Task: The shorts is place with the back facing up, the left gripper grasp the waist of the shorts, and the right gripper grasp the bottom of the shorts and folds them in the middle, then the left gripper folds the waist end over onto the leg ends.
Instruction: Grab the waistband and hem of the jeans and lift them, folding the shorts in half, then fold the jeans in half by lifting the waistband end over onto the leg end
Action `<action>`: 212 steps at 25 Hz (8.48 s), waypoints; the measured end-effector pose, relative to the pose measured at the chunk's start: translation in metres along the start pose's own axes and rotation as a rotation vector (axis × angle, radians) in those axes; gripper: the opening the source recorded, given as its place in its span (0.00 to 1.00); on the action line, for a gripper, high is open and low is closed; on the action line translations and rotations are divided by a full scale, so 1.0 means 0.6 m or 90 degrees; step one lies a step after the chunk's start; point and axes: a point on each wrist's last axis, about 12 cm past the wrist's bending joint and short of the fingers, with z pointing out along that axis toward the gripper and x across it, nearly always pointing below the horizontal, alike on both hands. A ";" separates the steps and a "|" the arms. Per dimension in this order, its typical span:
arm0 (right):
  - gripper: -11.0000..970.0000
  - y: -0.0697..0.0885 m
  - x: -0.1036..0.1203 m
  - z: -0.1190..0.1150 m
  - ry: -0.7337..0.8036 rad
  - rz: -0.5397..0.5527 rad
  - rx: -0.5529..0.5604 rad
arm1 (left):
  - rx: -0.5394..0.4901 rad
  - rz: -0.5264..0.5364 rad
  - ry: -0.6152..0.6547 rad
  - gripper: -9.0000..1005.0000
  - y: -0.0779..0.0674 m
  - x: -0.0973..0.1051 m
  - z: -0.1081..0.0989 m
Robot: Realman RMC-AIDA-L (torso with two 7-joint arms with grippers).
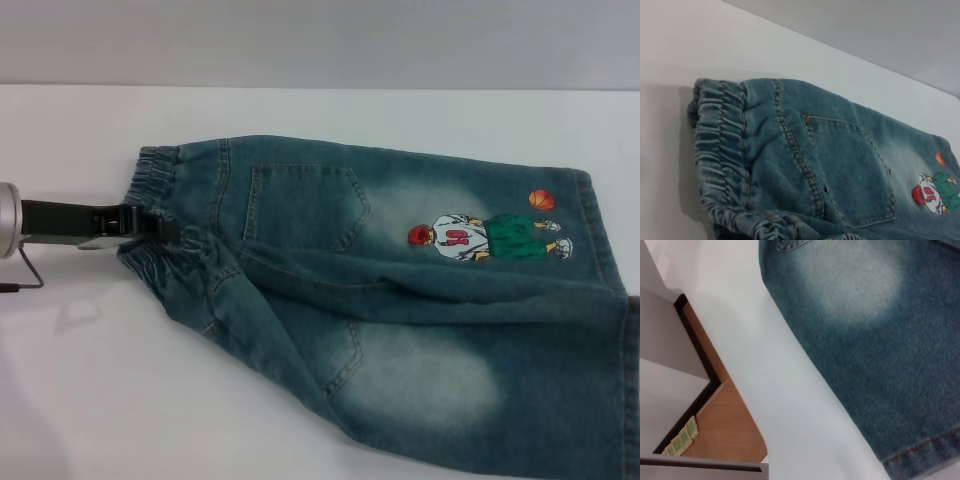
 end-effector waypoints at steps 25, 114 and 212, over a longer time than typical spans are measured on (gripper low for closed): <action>0.54 -0.005 -0.022 0.011 0.000 -0.016 0.015 | 0.002 0.005 -0.001 0.10 -0.004 -0.005 0.002; 0.01 -0.067 -0.026 -0.009 -0.614 -0.041 0.292 | -0.044 -0.068 -0.250 0.14 0.020 -0.066 -0.015; 0.65 -0.096 -0.087 0.018 -0.738 0.051 0.416 | -0.221 0.250 -0.233 0.84 0.043 0.003 0.111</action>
